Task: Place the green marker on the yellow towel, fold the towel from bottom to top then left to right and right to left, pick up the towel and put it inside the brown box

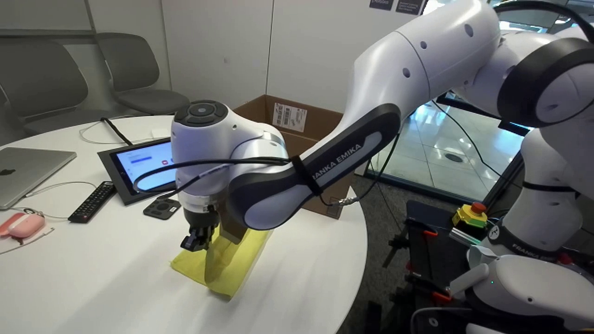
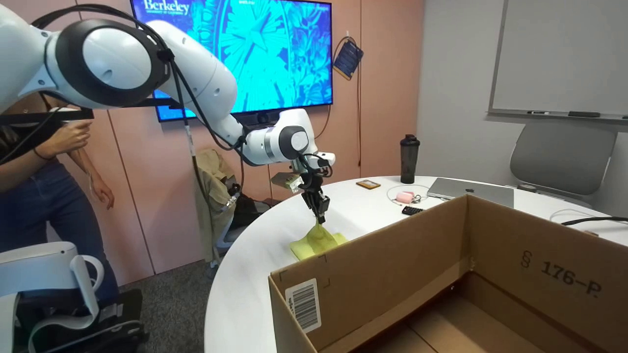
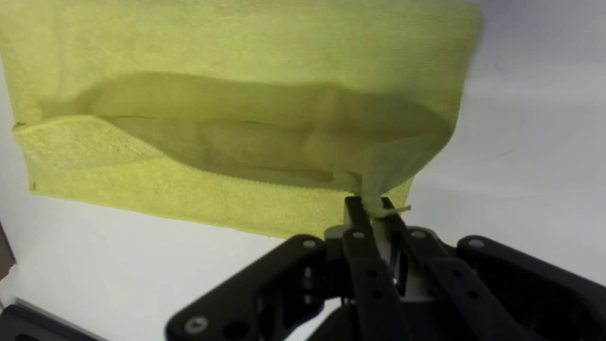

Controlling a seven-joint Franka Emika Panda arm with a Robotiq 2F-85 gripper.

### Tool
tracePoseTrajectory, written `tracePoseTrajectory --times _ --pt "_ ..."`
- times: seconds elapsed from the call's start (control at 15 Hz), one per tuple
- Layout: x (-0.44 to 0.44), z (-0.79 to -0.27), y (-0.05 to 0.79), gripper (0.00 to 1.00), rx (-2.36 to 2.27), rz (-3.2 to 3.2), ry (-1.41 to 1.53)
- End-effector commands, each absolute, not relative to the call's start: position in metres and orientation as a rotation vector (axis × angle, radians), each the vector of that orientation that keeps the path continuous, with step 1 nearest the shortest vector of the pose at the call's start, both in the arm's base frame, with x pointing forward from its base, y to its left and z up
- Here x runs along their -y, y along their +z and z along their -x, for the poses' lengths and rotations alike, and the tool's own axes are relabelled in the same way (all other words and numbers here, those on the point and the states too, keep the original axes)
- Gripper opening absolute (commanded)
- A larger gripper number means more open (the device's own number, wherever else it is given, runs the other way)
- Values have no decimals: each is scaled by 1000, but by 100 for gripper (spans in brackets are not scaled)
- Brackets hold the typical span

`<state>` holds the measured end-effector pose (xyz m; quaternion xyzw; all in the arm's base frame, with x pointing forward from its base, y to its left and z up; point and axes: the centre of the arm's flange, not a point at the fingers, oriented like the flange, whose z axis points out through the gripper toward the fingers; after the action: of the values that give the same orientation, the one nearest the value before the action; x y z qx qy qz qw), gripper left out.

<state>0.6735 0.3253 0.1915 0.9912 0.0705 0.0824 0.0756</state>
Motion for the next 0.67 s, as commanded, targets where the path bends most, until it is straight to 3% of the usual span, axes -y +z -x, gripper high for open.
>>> tracePoseTrajectory --times 0.0,0.6 --pt "-356 -726 172 14 -170 -2949 255" --pt "-377 -772 144 13 -77 -2932 225"
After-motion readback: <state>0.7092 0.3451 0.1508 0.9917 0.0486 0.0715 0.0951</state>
